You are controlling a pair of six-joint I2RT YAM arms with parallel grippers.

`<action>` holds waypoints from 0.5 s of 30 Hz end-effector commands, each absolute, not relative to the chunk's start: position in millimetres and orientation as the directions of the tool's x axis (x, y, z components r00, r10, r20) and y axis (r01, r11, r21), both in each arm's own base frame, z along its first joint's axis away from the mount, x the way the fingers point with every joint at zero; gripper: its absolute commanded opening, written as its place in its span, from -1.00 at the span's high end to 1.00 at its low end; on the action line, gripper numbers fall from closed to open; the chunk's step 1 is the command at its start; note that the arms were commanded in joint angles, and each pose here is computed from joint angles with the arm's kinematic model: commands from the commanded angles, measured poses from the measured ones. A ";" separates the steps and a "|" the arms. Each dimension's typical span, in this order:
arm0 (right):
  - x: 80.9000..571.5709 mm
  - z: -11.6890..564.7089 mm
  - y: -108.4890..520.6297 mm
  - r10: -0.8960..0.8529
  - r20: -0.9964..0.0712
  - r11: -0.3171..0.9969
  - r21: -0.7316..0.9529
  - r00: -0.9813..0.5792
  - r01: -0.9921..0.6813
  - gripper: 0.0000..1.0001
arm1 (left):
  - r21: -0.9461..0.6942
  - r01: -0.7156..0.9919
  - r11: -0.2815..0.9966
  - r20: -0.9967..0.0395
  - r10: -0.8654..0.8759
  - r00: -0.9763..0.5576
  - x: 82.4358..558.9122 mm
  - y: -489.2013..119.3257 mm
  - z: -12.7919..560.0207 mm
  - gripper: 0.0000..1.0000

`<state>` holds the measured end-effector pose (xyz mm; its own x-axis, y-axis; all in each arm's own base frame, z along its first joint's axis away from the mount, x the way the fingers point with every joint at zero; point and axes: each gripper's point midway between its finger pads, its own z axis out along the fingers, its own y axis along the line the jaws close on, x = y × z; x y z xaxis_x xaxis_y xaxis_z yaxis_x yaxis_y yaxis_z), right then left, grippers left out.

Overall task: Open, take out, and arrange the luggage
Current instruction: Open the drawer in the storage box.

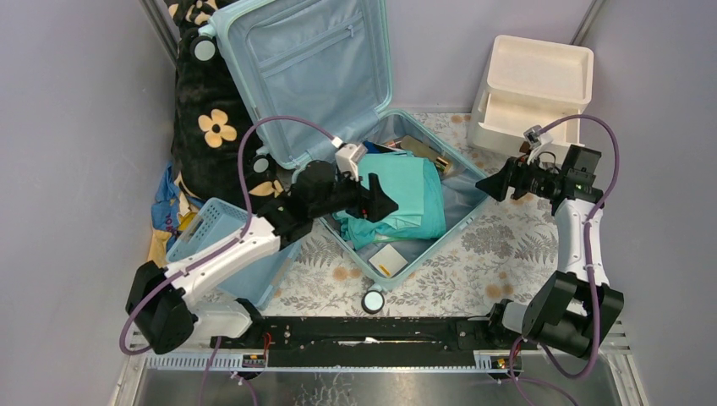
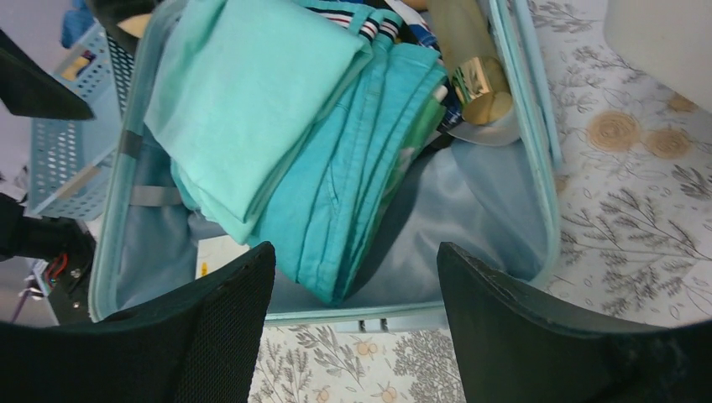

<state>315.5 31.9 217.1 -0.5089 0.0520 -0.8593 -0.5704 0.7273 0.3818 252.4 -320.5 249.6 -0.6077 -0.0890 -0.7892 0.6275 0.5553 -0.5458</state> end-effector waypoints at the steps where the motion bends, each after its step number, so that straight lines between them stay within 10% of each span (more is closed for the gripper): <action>1: 316.6 234.0 43.0 0.089 -0.877 0.651 0.410 -0.472 -0.639 -0.54 | -0.456 0.601 0.656 -0.827 -0.062 -0.559 266.6 -334.1 245.8 -0.75; 15: 331.4 233.1 28.5 0.013 -0.899 0.721 0.312 -0.438 -0.619 -0.51 | -0.351 0.620 0.702 -0.865 0.011 -0.502 270.5 -324.1 240.7 -0.76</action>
<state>317.5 37.7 217.5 -0.5005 0.0636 -0.8634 -0.6105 0.6812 0.4040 262.6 -332.6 219.2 -0.5770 0.0166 -0.8165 0.6030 0.6830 -0.4122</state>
